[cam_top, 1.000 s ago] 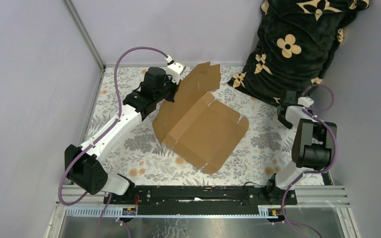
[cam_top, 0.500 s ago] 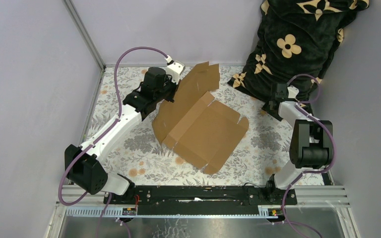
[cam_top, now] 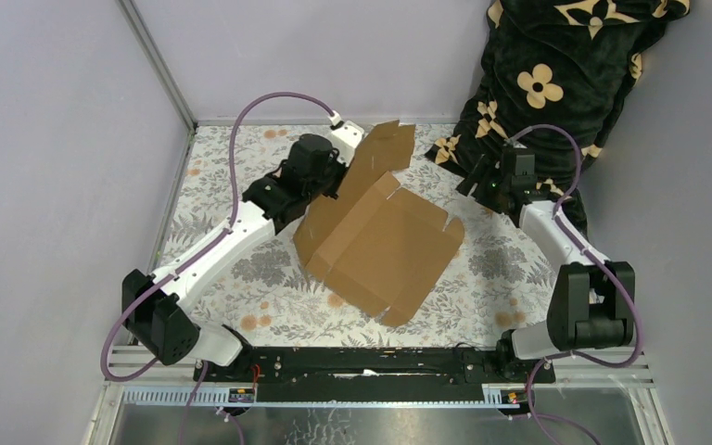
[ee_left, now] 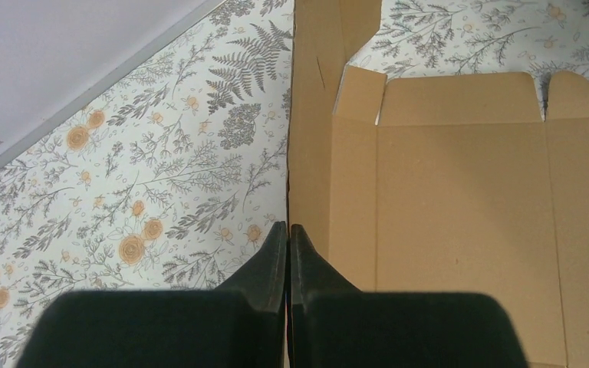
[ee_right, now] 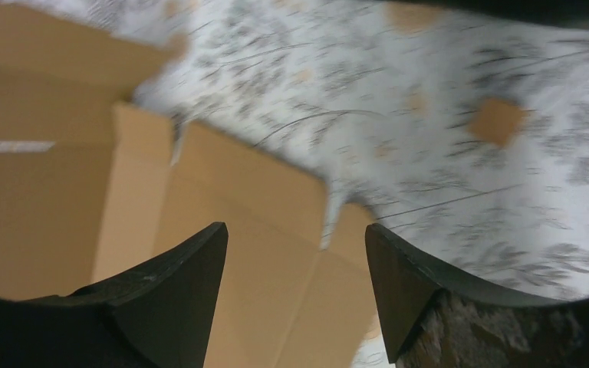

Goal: Fold the paper box

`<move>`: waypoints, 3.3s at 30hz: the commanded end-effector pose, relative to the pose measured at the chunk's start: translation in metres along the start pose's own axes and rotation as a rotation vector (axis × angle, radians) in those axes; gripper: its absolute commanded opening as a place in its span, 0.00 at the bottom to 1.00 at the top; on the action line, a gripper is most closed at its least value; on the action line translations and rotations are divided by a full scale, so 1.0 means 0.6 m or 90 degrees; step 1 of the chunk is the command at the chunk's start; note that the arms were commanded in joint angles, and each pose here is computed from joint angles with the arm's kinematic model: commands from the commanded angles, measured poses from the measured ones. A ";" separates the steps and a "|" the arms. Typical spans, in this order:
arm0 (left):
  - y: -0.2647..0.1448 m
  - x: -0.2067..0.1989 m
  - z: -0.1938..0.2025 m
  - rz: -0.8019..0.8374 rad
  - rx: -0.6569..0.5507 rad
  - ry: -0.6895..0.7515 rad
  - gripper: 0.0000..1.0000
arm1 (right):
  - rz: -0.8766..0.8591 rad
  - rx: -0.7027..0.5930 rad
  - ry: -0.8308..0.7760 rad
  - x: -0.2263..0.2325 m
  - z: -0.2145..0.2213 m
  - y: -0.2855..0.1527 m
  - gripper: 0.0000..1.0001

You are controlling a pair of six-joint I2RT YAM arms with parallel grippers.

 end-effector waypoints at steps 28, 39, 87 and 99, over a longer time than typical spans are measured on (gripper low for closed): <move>0.000 -0.086 0.014 -0.067 0.096 0.097 0.03 | -0.178 0.298 -0.032 0.026 0.230 0.005 0.74; 0.009 -0.094 0.034 -0.062 0.120 0.107 0.02 | -0.173 0.307 -0.032 0.021 0.240 0.010 0.74; -0.036 -0.081 0.047 -0.079 0.113 0.097 0.02 | -0.238 0.251 0.111 0.175 0.104 0.230 0.36; -0.035 -0.081 0.040 -0.078 0.109 0.092 0.02 | -0.237 0.317 0.108 0.154 0.143 0.245 0.36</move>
Point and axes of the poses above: each gripper's point midway between its finger pads, its own y axis out along the fingers, its own x axis along the line the jaws close on, z = x × y, the point moved 10 cm from there along -y, back along the fingers, and after that the axes turned 15 degrees about y, right-handed, at the moved point
